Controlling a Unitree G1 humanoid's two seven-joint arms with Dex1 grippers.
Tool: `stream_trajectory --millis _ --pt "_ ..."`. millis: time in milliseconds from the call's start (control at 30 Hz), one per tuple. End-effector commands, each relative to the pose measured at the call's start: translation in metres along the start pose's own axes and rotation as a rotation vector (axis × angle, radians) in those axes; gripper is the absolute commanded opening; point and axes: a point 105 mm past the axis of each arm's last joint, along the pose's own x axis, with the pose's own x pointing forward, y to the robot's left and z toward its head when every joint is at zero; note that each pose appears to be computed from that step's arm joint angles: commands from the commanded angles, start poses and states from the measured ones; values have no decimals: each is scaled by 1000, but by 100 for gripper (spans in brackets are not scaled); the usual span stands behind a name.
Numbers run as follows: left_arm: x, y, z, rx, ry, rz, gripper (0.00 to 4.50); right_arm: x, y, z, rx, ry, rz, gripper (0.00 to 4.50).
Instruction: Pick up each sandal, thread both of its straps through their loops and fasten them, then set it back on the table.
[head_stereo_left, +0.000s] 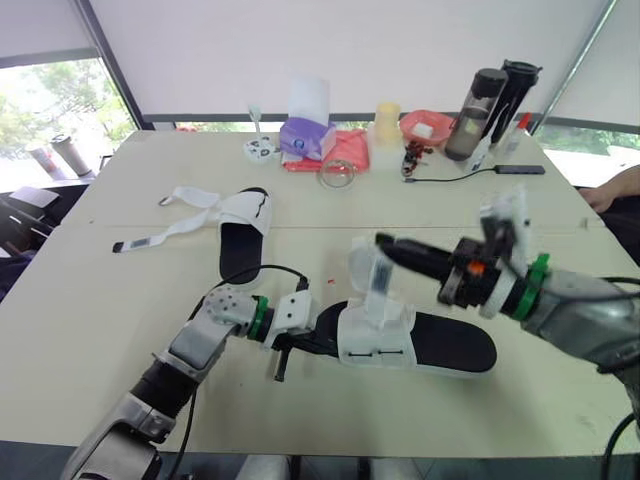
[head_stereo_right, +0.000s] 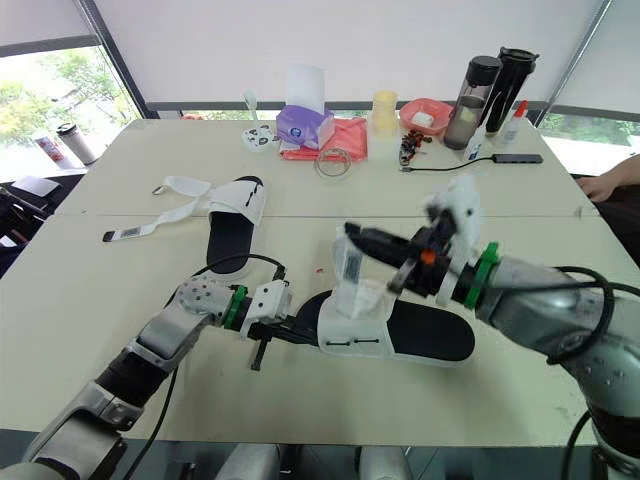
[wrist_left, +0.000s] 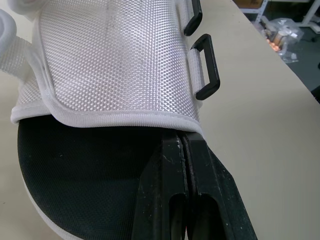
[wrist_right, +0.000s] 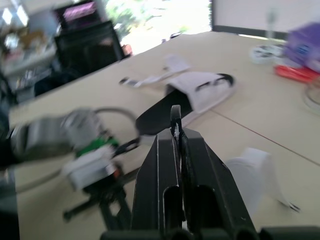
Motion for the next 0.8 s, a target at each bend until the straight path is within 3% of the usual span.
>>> stream_trajectory --millis 33,167,367,633,733,800 --pt "0 -5 -19 -57 57 -27 0 -2 20 6 -398 37 34 5" --pt "-1 -4 -19 -58 56 -32 0 -7 30 -6 -691 66 73 5" --pt "0 -6 -21 -65 50 -36 0 -23 53 -24 -1172 -34 135 5" --pt "2 -3 -21 -64 45 -36 0 -41 95 -58 -989 -59 189 5" --pt "3 -2 -22 -63 45 -35 0 -41 95 -64 -911 -38 183 92" --pt "4 -2 -22 -63 44 -33 0 -42 93 -64 -916 -29 173 191"
